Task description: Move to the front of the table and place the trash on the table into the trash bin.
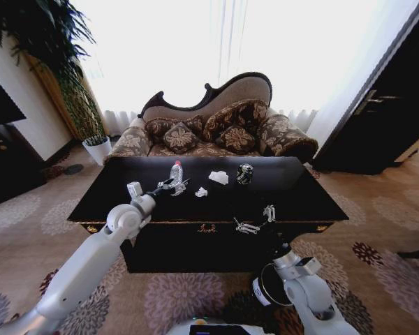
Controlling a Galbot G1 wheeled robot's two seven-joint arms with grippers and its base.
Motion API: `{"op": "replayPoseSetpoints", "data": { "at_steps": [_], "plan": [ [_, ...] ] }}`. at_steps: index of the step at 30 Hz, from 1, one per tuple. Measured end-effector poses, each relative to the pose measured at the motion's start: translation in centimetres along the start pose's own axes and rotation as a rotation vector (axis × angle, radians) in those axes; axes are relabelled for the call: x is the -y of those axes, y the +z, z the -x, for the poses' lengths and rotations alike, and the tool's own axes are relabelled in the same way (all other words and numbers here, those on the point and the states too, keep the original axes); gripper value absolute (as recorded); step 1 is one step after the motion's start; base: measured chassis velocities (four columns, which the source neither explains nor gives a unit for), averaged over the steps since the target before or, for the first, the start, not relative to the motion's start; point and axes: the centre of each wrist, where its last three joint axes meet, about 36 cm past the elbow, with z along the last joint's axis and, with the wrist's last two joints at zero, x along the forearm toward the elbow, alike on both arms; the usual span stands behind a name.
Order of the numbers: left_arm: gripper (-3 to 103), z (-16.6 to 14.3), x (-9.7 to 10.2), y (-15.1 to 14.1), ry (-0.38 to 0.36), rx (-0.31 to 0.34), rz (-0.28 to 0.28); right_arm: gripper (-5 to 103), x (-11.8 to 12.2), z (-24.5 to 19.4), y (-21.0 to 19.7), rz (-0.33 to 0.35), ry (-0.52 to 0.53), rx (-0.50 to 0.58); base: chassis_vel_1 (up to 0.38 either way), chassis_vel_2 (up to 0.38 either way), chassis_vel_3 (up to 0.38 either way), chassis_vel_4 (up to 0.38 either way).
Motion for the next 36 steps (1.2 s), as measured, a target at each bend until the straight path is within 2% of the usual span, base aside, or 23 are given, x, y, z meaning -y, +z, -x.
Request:
{"op": "replayPoseSetpoints", "data": {
  "at_steps": [2, 6, 9, 12, 13, 15, 18, 22, 24, 32, 36],
  "plan": [
    [100, -1.4, -0.5, -0.7, -0.032, 0.018, 0.036, 100, 0.0, 0.0, 0.1, 0.001, -0.006, 0.001, 0.0, 0.0, 0.0, 0.0],
    [100, -2.1, -1.1, -0.8, -0.054, 0.009, 0.061, 100, -0.2, 0.2, 0.3, 0.005, -0.017, 0.003, 0.0, 0.0, 0.0, 0.0],
    [100, -1.9, -1.2, -0.5, -0.072, -0.002, 0.063, 100, -0.3, 0.3, 0.3, 0.007, -0.023, 0.006, 0.0, 0.0, 0.0, 0.0],
    [100, -1.2, -1.0, -0.4, -0.14, -0.039, 0.048, 100, -0.6, 0.4, 0.3, 0.013, -0.036, 0.007, 0.0, 0.0, 0.0, 0.0],
    [100, -1.2, -1.0, -0.4, -0.14, -0.039, 0.048, 100, -0.6, 0.4, 0.3, 0.013, -0.036, 0.007, 0.0, 0.0, 0.0, 0.0],
    [100, -0.6, -0.8, -0.7, -0.153, -0.05, 0.066, 100, -0.7, 0.4, 0.3, 0.012, -0.047, 0.008, 0.0, 0.0, 0.0, 0.0],
    [100, -0.2, -0.7, -1.1, -0.138, -0.051, 0.092, 100, -0.7, 0.3, 0.3, 0.011, -0.052, 0.009, 0.0, 0.0, 0.0, 0.0],
    [100, 1.5, 0.0, -2.6, -0.025, -0.028, 0.162, 100, -0.5, 0.2, 0.3, 0.006, -0.054, 0.007, 0.0, 0.0, 0.0, 0.0],
    [100, 2.0, 0.1, -2.9, -0.013, -0.026, 0.171, 100, -0.5, 0.2, 0.3, 0.006, -0.054, 0.006, 0.0, 0.0, 0.0, 0.0],
    [100, 6.1, 0.2, -3.2, 0.024, -0.044, 0.136, 100, -0.3, 0.2, 0.6, 0.005, -0.054, -0.002, 0.0, 0.0, 0.0, 0.0],
    [100, 7.6, 0.8, -2.1, 0.036, -0.06, 0.114, 100, 0.2, 0.0, 0.9, 0.001, -0.054, -0.008, 0.0, 0.0, 0.0, 0.0]
  ]
}}
